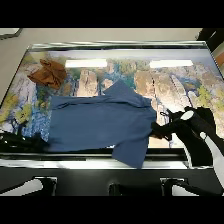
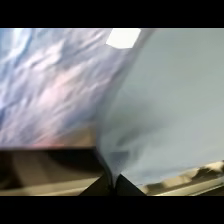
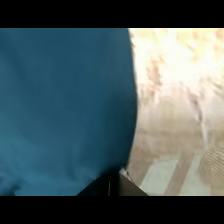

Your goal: Fold the shirts.

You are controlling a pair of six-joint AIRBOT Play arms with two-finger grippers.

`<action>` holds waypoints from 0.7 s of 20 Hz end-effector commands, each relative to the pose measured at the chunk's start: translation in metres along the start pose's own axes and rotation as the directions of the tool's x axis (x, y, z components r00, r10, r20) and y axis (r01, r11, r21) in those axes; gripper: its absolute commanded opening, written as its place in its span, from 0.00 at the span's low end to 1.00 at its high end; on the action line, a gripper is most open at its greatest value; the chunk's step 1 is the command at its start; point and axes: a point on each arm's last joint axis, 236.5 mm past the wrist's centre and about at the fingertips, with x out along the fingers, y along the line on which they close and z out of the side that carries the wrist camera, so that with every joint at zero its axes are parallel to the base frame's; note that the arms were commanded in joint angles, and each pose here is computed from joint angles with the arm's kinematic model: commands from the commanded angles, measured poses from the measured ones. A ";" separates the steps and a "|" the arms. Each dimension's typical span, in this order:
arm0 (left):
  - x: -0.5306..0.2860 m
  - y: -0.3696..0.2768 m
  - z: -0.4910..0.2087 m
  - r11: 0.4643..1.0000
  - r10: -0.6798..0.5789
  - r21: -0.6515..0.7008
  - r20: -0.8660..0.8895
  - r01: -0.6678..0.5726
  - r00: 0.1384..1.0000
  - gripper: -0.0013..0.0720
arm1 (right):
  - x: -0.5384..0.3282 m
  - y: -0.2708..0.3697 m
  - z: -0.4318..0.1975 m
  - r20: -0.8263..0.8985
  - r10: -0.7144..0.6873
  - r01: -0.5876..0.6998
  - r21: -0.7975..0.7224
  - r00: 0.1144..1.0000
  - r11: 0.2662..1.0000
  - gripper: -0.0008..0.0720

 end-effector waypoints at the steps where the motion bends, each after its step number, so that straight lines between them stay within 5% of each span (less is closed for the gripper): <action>1: -0.072 -0.077 0.060 0.979 -0.161 0.162 0.263 0.121 0.951 0.05 | -0.061 0.041 0.045 0.176 0.021 0.008 -0.164 0.984 0.986 0.05; 4: -0.220 -0.213 0.100 0.873 -0.431 0.466 0.599 0.144 0.675 0.05 | -0.236 0.130 0.099 0.605 0.130 0.176 -0.420 0.786 0.890 0.05; 7: -0.386 -0.332 0.034 0.752 -0.556 0.627 0.769 -0.203 0.317 0.05 | -0.473 0.217 0.051 0.906 0.320 0.447 -0.416 0.276 0.792 0.05; 9: -0.464 -0.380 -0.042 0.684 -0.581 0.545 0.809 -0.484 0.090 0.05 | -0.573 0.236 -0.024 0.926 0.378 0.555 -0.320 0.012 0.768 0.05; 11: -0.499 -0.402 -0.109 0.673 -0.583 0.440 0.810 -0.595 -0.060 0.05 | -0.615 0.242 -0.085 0.903 0.416 0.565 -0.289 -0.108 0.773 0.05; 14: -0.511 -0.416 -0.172 0.675 -0.610 0.391 0.773 -0.625 -0.176 0.05 | -0.627 0.238 -0.134 0.884 0.438 0.528 -0.298 -0.160 0.795 0.05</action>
